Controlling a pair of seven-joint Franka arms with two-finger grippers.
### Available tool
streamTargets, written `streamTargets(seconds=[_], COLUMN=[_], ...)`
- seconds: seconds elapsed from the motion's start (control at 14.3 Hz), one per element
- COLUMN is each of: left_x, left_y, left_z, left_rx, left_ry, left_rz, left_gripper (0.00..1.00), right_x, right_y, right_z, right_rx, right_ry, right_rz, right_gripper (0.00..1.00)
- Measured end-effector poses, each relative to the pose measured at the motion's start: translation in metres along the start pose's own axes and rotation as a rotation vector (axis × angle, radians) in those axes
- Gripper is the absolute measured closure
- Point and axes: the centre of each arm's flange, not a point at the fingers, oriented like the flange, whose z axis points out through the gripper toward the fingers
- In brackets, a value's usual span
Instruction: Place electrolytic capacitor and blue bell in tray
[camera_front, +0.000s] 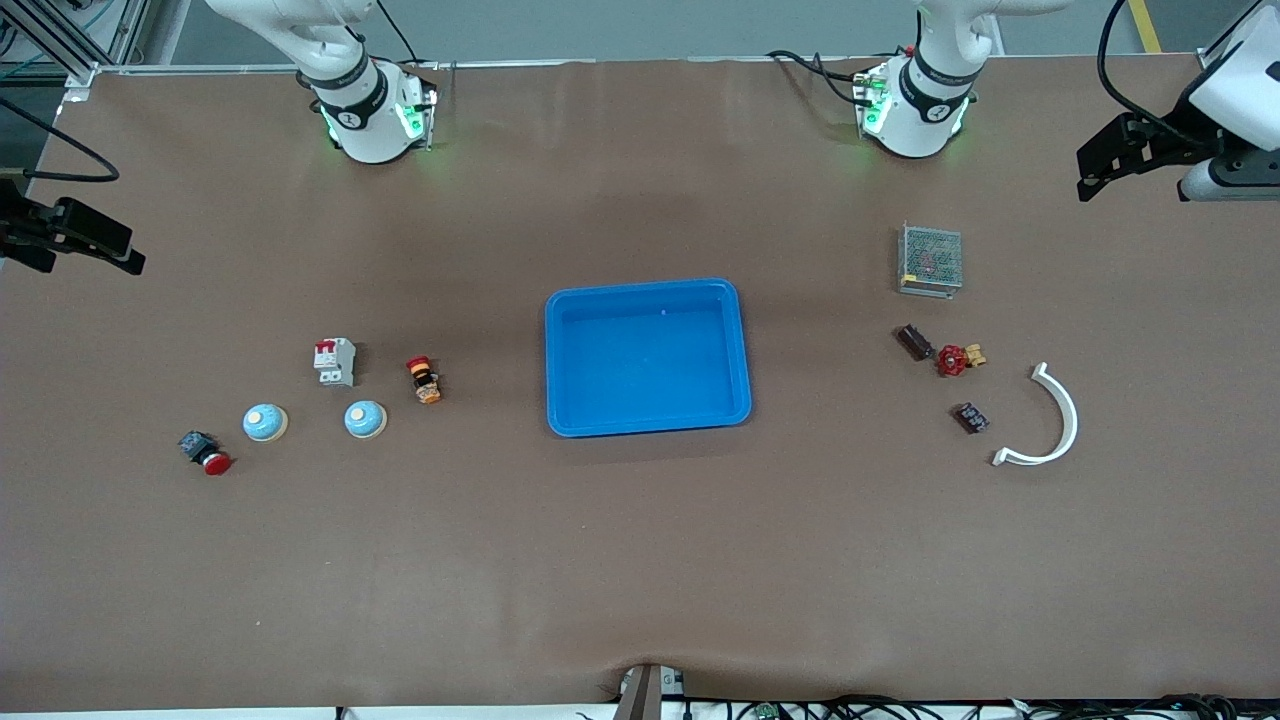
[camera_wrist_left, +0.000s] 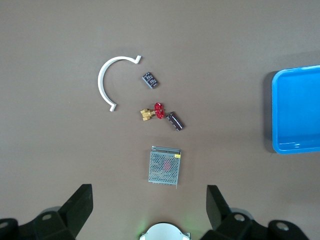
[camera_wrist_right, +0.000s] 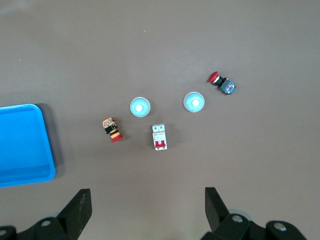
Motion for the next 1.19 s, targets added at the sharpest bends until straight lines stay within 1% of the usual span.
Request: streamTargets(seconds=[0.21, 0.49, 0.77, 1.19], left_x=[0.0, 0.001, 0.003, 0.02], left_y=[-0.001, -0.019, -0.02, -0.01], left_z=[0.0, 0.002, 0.005, 0.028], left_rx=[0.0, -0.002, -0.003, -0.004], left_ry=[-0.001, -0.005, -0.011, -0.052], left_rz=[-0.002, -0.035, -0.038, -0.019], left_gripper=[0.0, 0.0, 0.0, 0.0], right_x=[0.0, 0.0, 0.001, 0.001], right_y=[-0.004, -0.006, -0.006, -0.006], right_z=[0.0, 0.0, 0.0, 0.001], right_rx=[-0.009, -0.01, -0.011, -0.011], right_ry=[0.002, 0.004, 0.007, 0.003], right_rz=[-0.009, -0.013, -0.014, -0.014], right_gripper=[0.0, 0.0, 0.0, 0.0])
